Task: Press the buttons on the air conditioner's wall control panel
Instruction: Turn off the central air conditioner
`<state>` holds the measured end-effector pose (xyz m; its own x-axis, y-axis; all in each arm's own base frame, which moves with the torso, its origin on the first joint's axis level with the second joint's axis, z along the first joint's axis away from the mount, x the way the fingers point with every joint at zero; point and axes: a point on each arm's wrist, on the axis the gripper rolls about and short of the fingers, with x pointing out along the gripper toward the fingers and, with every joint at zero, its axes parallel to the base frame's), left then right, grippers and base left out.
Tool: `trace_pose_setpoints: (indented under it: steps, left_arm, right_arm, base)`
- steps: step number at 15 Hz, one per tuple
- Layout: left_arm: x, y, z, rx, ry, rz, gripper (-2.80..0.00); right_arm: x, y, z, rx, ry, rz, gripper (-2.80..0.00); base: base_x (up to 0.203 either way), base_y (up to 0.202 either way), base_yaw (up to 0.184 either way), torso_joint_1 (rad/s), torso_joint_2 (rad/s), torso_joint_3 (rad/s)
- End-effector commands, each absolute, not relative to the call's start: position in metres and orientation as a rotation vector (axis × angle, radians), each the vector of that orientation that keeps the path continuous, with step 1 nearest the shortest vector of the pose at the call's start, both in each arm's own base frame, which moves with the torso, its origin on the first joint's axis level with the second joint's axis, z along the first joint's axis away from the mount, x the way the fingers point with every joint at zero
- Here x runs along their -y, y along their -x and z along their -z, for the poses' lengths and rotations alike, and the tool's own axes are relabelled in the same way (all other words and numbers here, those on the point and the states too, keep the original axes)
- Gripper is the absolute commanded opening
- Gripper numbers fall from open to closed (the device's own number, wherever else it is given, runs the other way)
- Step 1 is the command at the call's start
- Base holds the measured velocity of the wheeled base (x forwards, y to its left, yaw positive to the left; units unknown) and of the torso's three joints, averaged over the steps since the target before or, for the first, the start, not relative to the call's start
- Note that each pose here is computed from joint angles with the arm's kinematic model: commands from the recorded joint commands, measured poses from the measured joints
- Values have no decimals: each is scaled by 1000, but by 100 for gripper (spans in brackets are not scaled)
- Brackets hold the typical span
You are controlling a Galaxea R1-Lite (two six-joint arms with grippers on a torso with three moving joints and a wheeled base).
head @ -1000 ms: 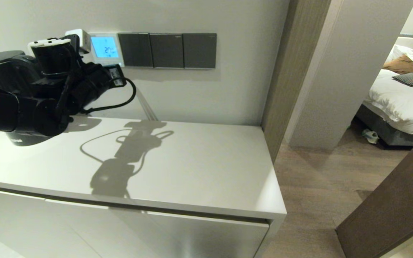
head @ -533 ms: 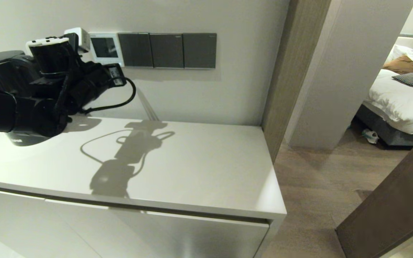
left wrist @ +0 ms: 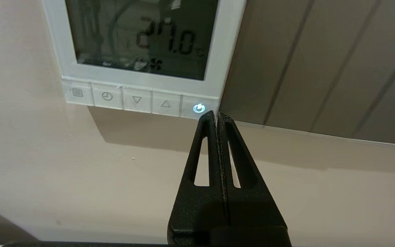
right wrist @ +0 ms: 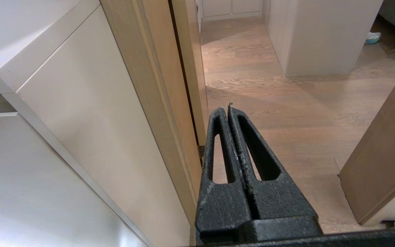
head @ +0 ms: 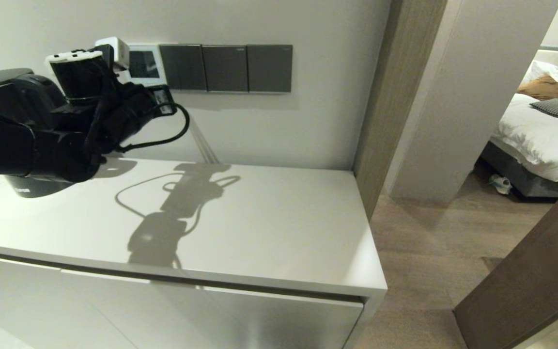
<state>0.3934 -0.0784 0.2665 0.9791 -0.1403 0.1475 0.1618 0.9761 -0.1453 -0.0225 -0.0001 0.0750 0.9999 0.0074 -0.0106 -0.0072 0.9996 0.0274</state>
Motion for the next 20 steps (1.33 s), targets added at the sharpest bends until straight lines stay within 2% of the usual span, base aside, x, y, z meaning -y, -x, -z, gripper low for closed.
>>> trace_pose_setpoints:
  steps: [1, 15, 20]
  left_arm:
    - [79, -398, -261, 126, 155, 150, -280]
    - [74, -384, -268, 136, 155, 143, -280]
    - [67, -321, -306, 209, 161, 167, -280]
  right_arm:
    - [0, 22, -75, -14, -28, -8, -280]
    - [0, 22, -75, -14, -28, -9, -280]
    - [0, 22, -75, -14, -28, -9, -280]
  base:
    - [0, 0, 0, 0, 0, 0]
    - [0, 0, 0, 0, 0, 0]
    - [0, 0, 0, 0, 0, 0]
